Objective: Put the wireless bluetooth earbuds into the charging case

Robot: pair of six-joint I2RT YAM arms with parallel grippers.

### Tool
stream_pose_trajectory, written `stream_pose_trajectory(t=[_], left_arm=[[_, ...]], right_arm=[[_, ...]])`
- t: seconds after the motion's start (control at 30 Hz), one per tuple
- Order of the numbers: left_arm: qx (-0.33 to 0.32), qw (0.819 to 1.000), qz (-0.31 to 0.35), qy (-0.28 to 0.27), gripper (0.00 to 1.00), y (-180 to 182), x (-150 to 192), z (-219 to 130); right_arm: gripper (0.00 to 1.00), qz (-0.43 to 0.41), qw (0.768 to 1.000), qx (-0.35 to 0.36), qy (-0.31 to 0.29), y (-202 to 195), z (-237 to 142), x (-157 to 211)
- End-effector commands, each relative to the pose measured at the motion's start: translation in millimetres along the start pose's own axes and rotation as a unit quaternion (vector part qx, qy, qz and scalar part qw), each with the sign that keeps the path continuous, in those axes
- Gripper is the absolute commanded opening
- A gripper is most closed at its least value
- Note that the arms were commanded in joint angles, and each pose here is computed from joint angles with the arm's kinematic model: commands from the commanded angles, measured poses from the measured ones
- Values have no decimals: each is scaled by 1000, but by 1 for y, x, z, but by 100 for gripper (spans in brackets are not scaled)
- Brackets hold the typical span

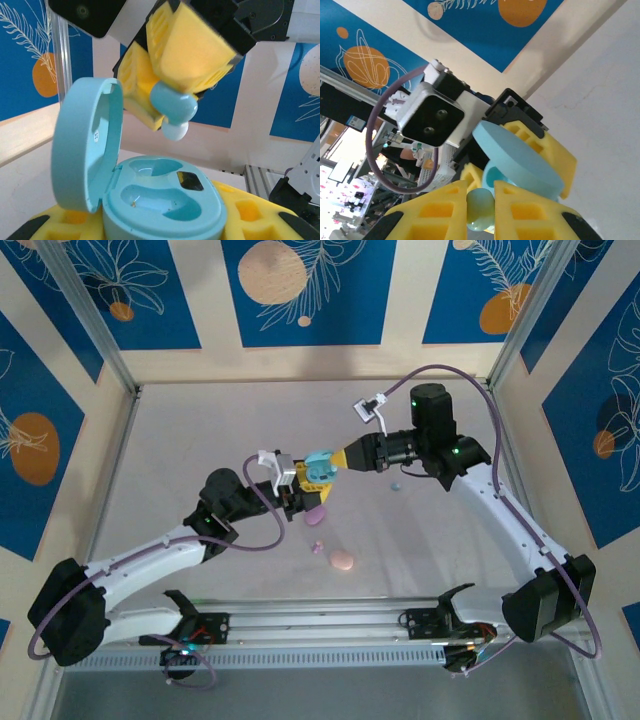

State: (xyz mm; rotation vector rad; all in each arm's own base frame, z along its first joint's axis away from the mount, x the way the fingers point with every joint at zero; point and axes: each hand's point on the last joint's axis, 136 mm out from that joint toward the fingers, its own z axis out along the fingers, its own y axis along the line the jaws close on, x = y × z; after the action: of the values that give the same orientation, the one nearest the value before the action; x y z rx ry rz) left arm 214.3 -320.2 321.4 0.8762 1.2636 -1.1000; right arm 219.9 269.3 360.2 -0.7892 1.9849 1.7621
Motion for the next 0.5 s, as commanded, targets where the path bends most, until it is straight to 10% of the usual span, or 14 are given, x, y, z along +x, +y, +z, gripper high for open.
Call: stream_pose_trajectory(t=[0.0,0.47], left_arm=[[20,999,12,-33,27,-6,-21,0],[28,999,6,-36,27,-7,-23,2]], right_arm=[[18,-10,1000,11,4,-1,1,1],[18,-10,1000,15,9,-5,6,2]])
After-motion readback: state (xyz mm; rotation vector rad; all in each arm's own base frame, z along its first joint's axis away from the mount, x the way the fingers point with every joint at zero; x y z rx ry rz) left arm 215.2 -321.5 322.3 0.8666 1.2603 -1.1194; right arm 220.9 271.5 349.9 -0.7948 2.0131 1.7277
